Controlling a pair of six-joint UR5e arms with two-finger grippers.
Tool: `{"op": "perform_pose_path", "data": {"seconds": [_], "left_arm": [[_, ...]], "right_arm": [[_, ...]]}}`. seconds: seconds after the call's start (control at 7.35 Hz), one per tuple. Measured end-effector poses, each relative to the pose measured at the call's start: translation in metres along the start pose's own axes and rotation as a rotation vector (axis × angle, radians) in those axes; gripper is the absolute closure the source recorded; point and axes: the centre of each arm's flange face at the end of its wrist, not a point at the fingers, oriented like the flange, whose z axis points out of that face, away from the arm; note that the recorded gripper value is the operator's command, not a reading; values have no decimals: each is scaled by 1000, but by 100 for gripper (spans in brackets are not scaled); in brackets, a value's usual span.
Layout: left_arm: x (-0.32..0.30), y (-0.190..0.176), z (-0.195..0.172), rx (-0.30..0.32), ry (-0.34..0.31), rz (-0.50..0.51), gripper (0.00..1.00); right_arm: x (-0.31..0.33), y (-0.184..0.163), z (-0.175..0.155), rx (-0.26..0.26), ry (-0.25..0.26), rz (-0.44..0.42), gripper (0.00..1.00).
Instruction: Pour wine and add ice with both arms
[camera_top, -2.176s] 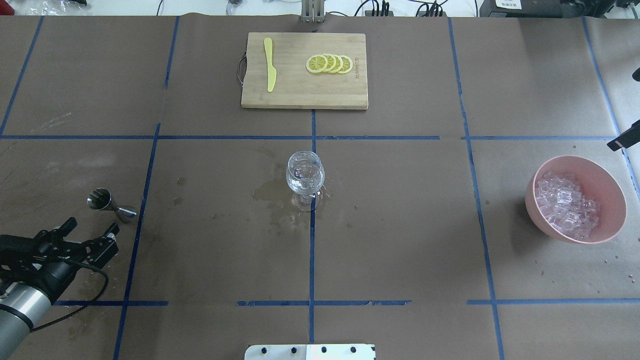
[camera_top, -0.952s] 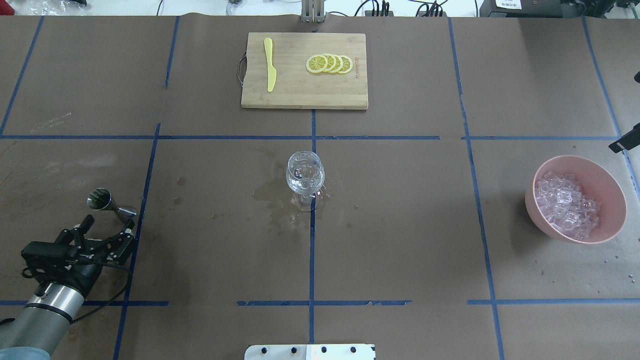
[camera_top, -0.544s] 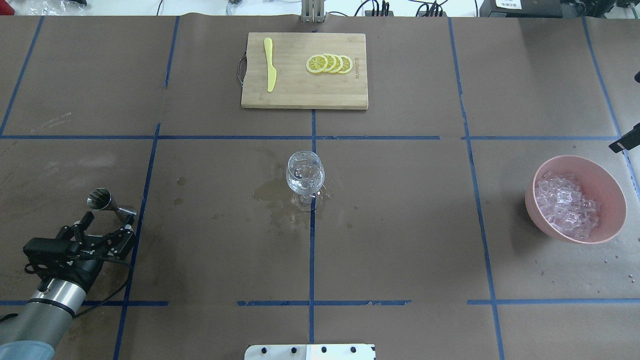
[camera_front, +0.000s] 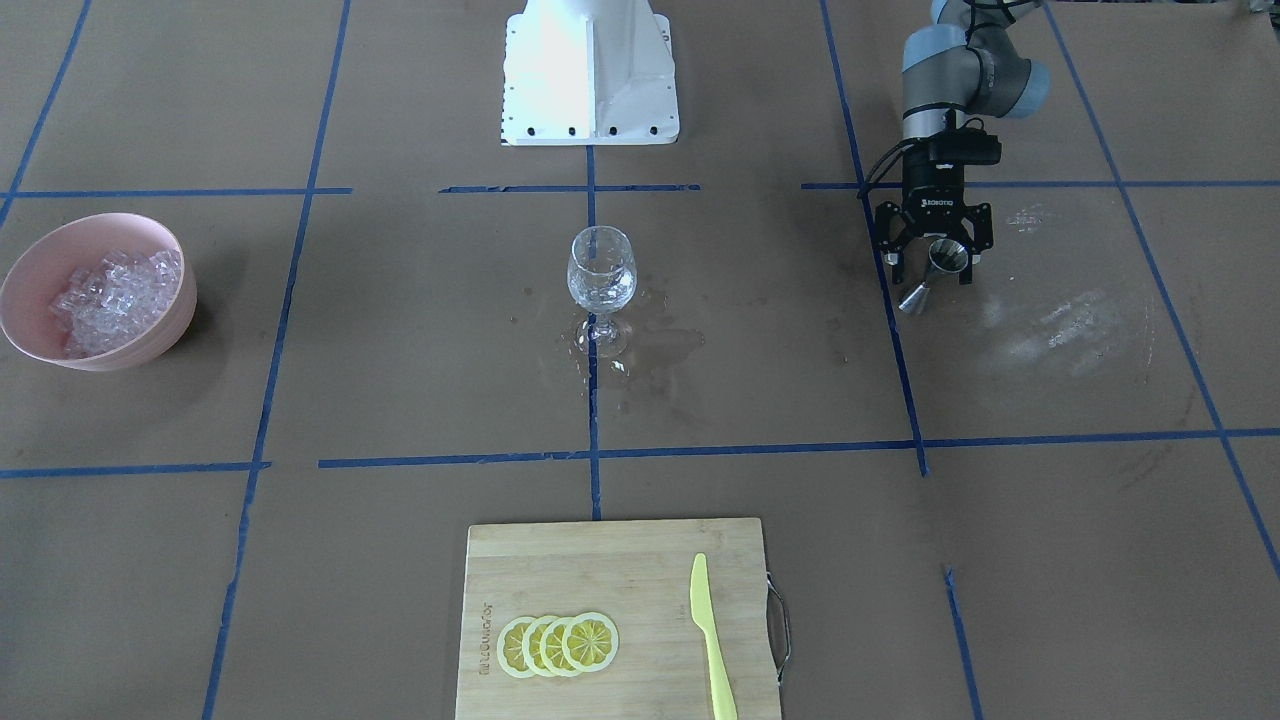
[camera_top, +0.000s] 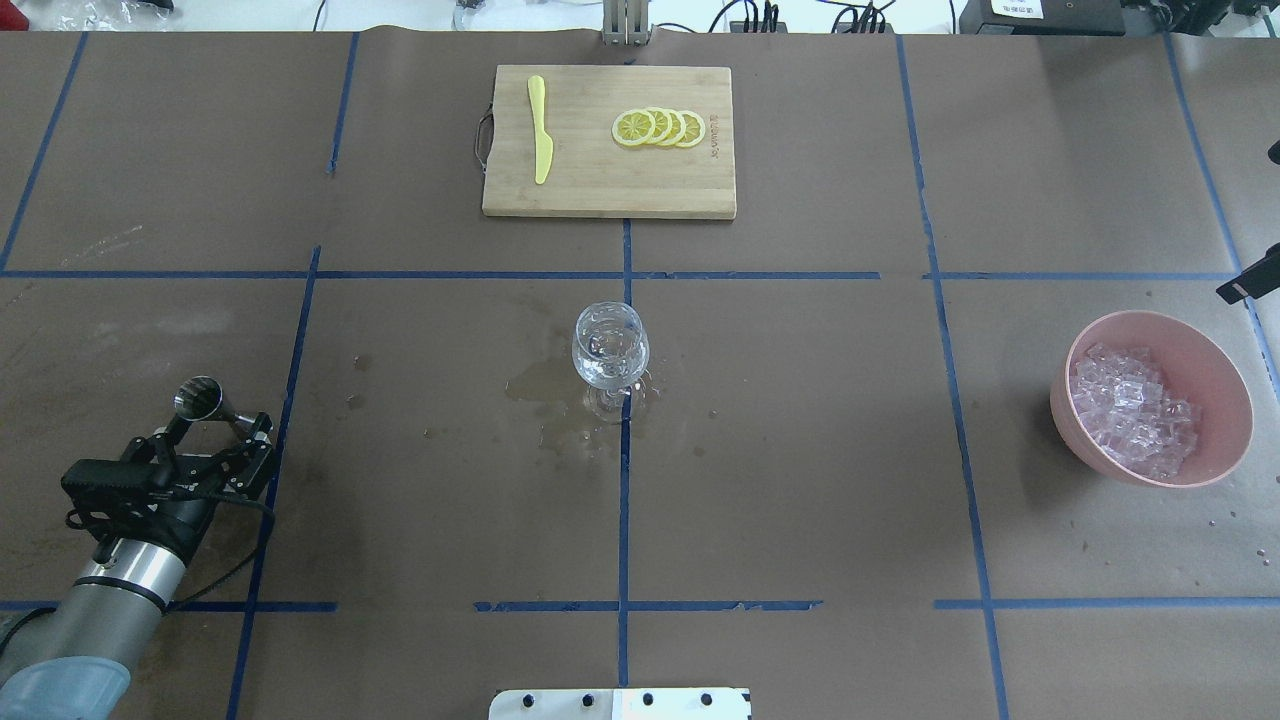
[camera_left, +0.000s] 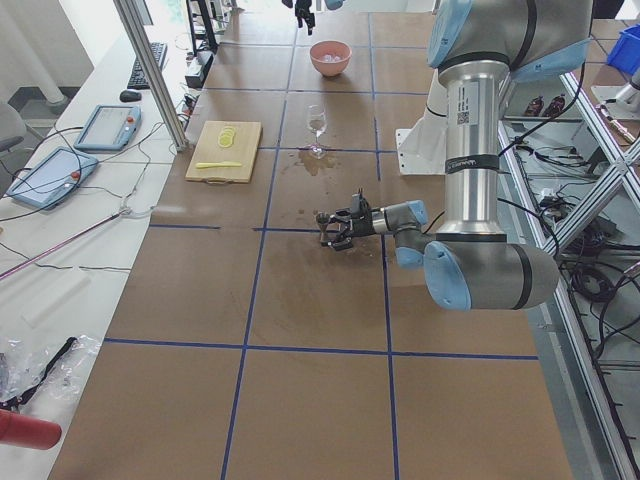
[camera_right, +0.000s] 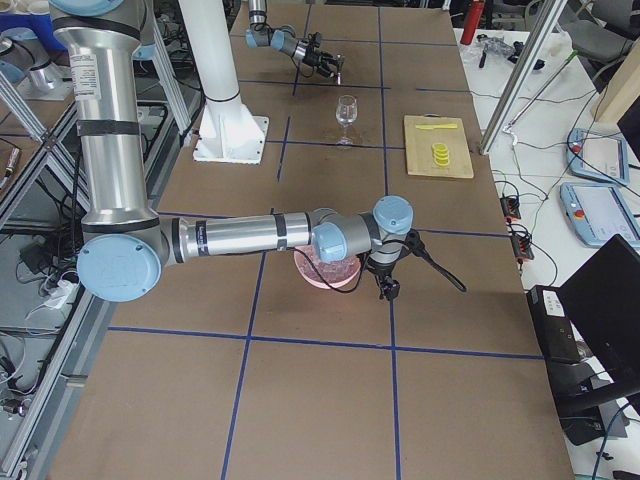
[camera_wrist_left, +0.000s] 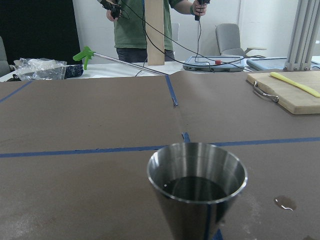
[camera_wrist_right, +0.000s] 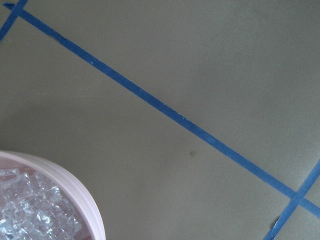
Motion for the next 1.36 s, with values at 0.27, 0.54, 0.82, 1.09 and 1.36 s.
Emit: {"op": "perform_pose_path", "data": {"seconds": [0.27,0.54,0.82,1.09,1.36], "left_arm": [[0,1,1,-4,0,2,41],[0,0,2,-4,-1,2,59],[0,-1,3,-1,-2,-1,58],[0,-4,5,6,-6,-5,64],[3,-6,6,9,-5,-9,94]], "right_arm": [[0,0,0,1,0,-1,0],[0,0,0,1,0,-2,0],[0,0,0,1,1,-1,0],[0,-2,-1,2,2,-2,0],[0,-3,-1,2,2,-3,0]]}}
